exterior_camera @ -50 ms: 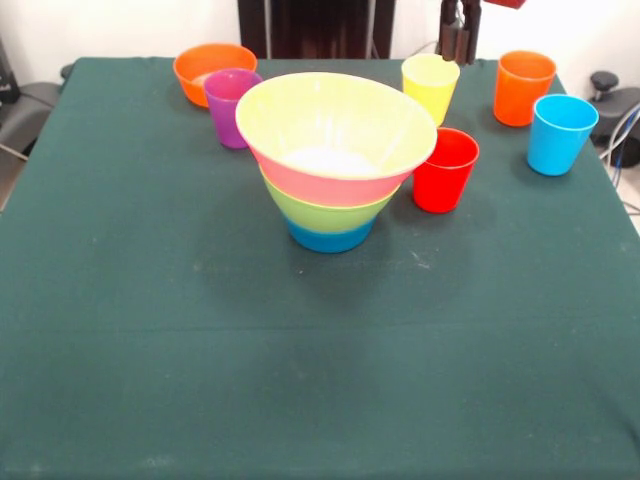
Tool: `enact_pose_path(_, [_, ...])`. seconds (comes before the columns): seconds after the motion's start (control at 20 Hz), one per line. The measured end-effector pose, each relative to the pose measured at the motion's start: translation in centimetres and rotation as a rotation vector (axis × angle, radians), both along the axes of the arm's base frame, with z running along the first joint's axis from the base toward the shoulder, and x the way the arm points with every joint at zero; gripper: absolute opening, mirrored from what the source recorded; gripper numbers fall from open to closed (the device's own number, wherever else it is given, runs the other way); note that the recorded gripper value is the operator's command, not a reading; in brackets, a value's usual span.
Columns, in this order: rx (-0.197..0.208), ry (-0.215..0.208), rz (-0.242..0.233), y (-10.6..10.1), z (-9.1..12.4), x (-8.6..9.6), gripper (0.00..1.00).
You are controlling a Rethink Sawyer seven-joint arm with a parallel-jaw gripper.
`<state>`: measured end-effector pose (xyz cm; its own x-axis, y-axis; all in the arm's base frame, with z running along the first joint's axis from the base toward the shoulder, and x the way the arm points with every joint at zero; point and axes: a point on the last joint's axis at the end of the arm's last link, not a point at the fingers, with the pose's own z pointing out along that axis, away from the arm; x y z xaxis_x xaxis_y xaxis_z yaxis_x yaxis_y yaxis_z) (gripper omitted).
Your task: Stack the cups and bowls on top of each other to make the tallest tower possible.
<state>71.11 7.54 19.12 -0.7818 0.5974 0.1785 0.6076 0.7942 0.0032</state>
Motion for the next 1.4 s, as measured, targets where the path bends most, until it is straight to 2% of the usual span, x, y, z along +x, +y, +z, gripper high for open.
enact_pose_path(0.25, [-0.007, -0.011, -0.003, -0.2, -0.2, 0.1, 0.00])
enact_pose_path(0.6, [-0.026, -0.038, -0.007, -0.5, -1.9, 0.4, 0.00])
enact_pose_path(0.95, [-0.030, -0.025, -0.009, -0.7, -3.2, 0.2, 0.00])
enact_pose_path(1.3, [-0.031, -0.023, -0.010, -0.7, -3.3, 0.1, 0.00])
enact_pose_path(1.35, [-0.031, -0.023, -0.010, -0.7, -3.3, 0.1, 1.00])
enact_pose_path(1.4, [-0.031, -0.023, -0.010, -0.7, -3.3, 0.1, 1.00])
